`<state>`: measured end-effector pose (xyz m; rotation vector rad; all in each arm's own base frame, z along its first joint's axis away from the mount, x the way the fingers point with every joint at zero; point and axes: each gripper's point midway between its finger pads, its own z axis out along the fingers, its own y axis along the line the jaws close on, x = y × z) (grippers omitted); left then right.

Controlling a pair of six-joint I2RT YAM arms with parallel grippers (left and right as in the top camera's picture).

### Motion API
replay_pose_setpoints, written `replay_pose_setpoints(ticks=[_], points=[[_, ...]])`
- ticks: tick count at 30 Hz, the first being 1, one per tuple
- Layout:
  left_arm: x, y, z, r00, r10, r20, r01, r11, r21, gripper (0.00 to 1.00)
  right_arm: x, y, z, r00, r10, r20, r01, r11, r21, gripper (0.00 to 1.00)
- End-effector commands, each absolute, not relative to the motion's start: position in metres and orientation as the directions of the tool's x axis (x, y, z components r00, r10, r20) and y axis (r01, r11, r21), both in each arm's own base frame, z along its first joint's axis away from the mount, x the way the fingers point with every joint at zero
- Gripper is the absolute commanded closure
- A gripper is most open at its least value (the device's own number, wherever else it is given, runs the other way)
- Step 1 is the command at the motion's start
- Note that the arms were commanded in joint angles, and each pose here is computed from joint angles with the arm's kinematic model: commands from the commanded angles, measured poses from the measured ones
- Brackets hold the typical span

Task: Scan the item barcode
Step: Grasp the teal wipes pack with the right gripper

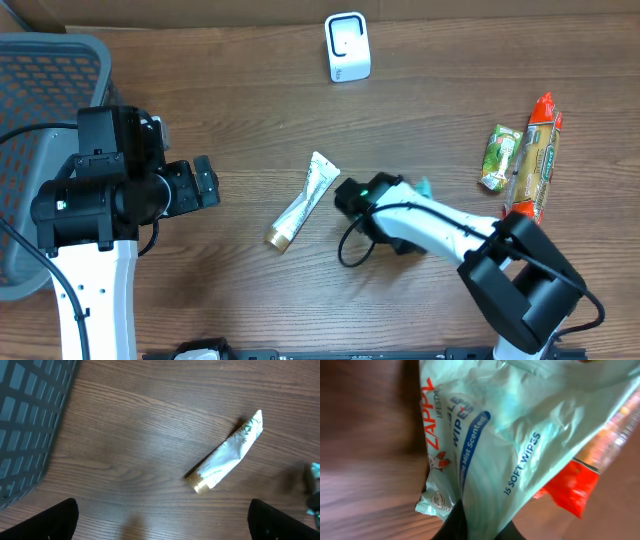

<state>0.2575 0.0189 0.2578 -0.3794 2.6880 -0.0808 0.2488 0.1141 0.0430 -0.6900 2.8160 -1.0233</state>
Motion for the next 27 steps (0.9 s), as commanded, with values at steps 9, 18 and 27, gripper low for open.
replay_pose_setpoints(ticks=[9,18,27], points=[[0.259,0.019,0.261,-0.863,-0.295,-0.410,-0.267,0.955,-0.127,0.00,0.197,0.194,0.029,-0.801,-0.591,0.096,-0.567,0.697,-0.439,0.14],[0.259,0.019,0.261,-0.863,-0.295,-0.410,-0.267,0.955,-0.127,0.00,0.224,0.183,0.059,-0.820,-0.572,0.011,-0.467,0.659,-0.590,0.00],[0.259,0.019,0.261,-0.863,-0.295,-0.410,-0.267,0.955,-0.127,0.00,0.203,0.257,0.043,-0.819,-0.574,-0.016,-0.559,0.803,-0.208,0.01]])
